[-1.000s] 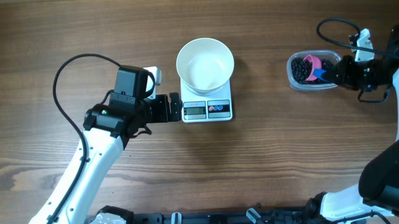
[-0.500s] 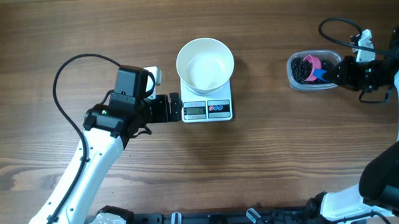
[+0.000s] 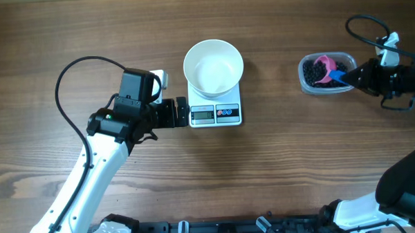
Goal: Scoop item into bowl and weigh 150g on scale
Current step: 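Lift the filled scoop out of the bean tub with the right gripper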
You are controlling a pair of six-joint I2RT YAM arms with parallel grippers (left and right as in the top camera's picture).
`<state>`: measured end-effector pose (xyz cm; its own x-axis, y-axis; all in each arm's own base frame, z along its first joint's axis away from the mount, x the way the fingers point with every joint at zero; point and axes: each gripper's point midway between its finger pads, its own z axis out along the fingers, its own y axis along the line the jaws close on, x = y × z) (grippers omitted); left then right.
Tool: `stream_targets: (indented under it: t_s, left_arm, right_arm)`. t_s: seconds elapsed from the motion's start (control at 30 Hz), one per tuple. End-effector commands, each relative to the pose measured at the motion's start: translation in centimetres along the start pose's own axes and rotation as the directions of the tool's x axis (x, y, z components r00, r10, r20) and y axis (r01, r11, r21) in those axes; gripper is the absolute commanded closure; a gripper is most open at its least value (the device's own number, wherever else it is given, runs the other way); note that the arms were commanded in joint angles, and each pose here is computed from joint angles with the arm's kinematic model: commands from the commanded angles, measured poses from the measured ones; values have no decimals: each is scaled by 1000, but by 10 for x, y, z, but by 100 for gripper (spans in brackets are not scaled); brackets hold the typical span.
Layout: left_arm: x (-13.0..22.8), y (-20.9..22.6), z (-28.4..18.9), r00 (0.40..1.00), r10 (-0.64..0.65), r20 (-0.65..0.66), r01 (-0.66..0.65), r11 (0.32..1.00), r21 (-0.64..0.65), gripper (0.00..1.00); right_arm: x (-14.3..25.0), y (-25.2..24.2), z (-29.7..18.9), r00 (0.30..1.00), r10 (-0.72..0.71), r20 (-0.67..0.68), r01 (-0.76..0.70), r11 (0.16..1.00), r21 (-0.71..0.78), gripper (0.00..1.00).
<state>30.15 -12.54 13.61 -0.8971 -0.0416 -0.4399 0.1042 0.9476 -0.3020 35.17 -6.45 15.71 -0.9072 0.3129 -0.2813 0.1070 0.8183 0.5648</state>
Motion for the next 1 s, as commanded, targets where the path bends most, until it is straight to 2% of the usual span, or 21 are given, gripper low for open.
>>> stream_targets:
  t_s: [0.0, 0.4, 0.63, 0.97]
  left_arm:
    - [1, 2, 3, 1000, -4, -8, 4, 1000, -15, 0]
    - [3, 2, 3, 1000, -5, -12, 5, 1000, -16, 0]
    - [3, 2, 3, 1000, -5, -12, 5, 1000, -16, 0]
    - [2, 2, 3, 1000, -5, -11, 5, 1000, -16, 0]
  right_arm:
    - [1, 6, 3, 999, 38, -4, -38, 996, -74, 96]
    - [-4, -25, -20, 987, 149, 66, -144, 987, -70, 96]
    - [-10, -31, -39, 969, 213, 126, -192, 968, -161, 96]
    - [-26, -13, -71, 925, 327, 193, -225, 881, -415, 96]
